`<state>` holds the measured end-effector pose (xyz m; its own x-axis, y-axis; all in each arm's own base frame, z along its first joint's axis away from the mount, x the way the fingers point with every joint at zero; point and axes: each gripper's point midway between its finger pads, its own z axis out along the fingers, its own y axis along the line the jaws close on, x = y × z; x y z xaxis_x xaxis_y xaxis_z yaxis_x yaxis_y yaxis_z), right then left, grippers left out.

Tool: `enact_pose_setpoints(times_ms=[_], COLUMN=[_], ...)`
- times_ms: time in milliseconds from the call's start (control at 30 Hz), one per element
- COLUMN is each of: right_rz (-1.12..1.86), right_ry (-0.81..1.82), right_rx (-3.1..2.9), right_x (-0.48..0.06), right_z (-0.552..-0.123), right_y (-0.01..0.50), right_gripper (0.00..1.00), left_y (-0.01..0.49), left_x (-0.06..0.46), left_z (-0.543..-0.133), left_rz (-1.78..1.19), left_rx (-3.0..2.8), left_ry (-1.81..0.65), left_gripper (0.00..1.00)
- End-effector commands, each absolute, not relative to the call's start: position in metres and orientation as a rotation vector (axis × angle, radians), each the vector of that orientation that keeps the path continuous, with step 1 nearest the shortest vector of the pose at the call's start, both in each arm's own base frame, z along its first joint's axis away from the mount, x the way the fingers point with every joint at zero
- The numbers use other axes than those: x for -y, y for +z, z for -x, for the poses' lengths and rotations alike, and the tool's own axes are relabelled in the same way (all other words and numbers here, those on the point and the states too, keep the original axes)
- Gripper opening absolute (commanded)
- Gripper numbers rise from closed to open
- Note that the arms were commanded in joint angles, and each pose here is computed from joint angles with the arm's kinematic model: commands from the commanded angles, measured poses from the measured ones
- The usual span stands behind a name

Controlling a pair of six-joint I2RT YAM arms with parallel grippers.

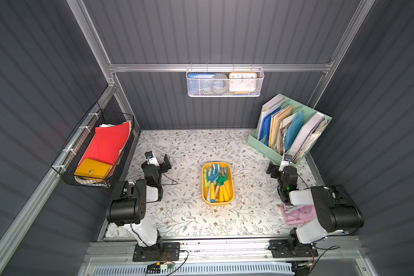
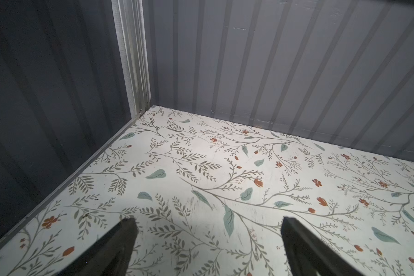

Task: Take the hand rake out of the storage box
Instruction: Pick up the rake from the storage box.

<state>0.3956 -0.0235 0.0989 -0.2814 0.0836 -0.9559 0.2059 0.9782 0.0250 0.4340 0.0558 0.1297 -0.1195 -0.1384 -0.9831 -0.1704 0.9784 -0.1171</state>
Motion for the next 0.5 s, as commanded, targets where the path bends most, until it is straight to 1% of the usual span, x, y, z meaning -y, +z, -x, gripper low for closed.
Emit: enact_pose_setpoints(times_ms=[0, 467], right_rz=[-0.213, -0.21], right_ry=[-0.118, -0.083], right_rx=[-1.859, -1.871], right_x=[0.0241, 0.0243], right_z=[-0.3955, -0.3976], right_y=[0.0979, 0.0968], right_gripper=[0.99, 0.99], left_y=[0.1337, 0.1336], left_x=[-0.0558, -0.0554], left_z=[-0.4358, -0.4363], left_rz=[0.226, 0.224], left_rx=[-1.686, -1.687], left_ry=[0.039, 0.037], left_gripper=[1.0, 1.0])
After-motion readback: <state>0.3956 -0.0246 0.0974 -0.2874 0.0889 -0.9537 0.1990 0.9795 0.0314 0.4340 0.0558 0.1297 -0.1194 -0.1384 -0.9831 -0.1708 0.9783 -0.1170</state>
